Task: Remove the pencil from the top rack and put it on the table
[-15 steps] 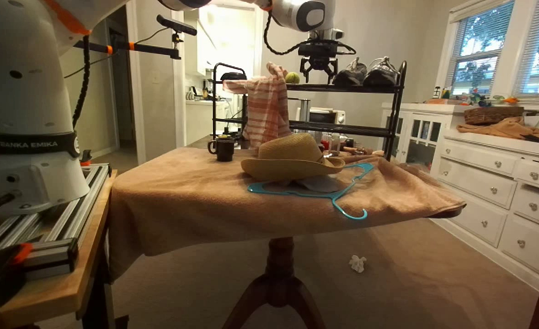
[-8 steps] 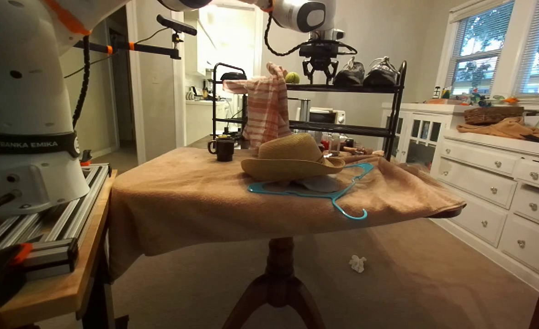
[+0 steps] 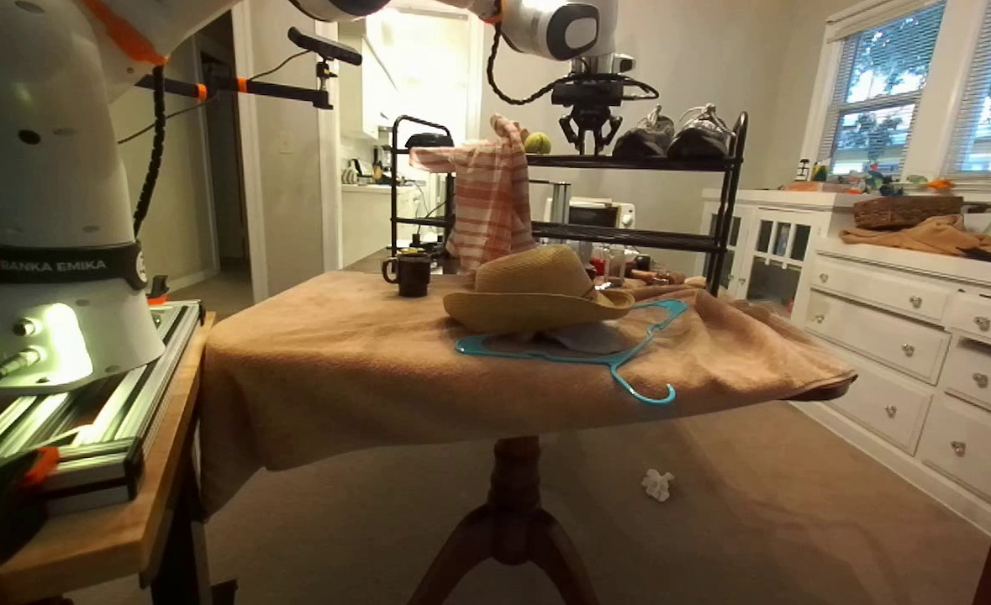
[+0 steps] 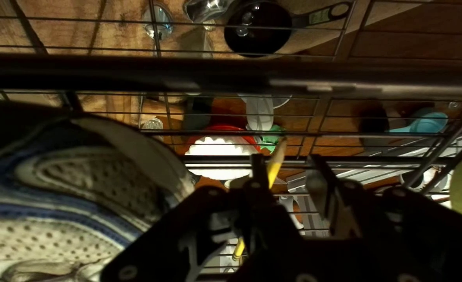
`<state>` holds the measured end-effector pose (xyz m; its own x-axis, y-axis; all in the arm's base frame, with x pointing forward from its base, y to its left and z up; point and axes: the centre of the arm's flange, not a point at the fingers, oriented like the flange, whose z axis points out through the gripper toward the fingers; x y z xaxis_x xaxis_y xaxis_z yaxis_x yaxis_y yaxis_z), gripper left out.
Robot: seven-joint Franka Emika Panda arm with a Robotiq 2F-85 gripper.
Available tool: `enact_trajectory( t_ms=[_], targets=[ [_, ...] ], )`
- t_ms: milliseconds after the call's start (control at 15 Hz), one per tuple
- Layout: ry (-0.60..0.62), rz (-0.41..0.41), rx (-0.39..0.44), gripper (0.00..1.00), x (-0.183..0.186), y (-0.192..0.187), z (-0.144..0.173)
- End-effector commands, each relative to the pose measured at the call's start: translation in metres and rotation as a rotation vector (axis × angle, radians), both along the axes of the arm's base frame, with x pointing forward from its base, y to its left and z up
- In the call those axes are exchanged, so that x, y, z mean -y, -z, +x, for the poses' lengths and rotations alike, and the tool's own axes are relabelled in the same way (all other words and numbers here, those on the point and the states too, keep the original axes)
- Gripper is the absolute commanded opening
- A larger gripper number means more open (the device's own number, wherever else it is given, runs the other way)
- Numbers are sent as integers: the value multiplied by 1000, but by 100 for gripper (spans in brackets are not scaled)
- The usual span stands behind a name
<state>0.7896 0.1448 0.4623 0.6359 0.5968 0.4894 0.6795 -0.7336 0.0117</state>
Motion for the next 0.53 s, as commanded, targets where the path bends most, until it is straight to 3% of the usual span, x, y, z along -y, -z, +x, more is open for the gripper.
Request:
enact_trajectory(
  t_ms=[0, 200, 400, 467],
  targets=[
    [5, -14, 19, 35, -5, 3, 11],
    [4, -12, 24, 13, -6, 1, 11],
    [4, -17, 28, 0, -5, 0, 11],
    [6, -15, 30, 0, -5, 0, 11]
  ],
)
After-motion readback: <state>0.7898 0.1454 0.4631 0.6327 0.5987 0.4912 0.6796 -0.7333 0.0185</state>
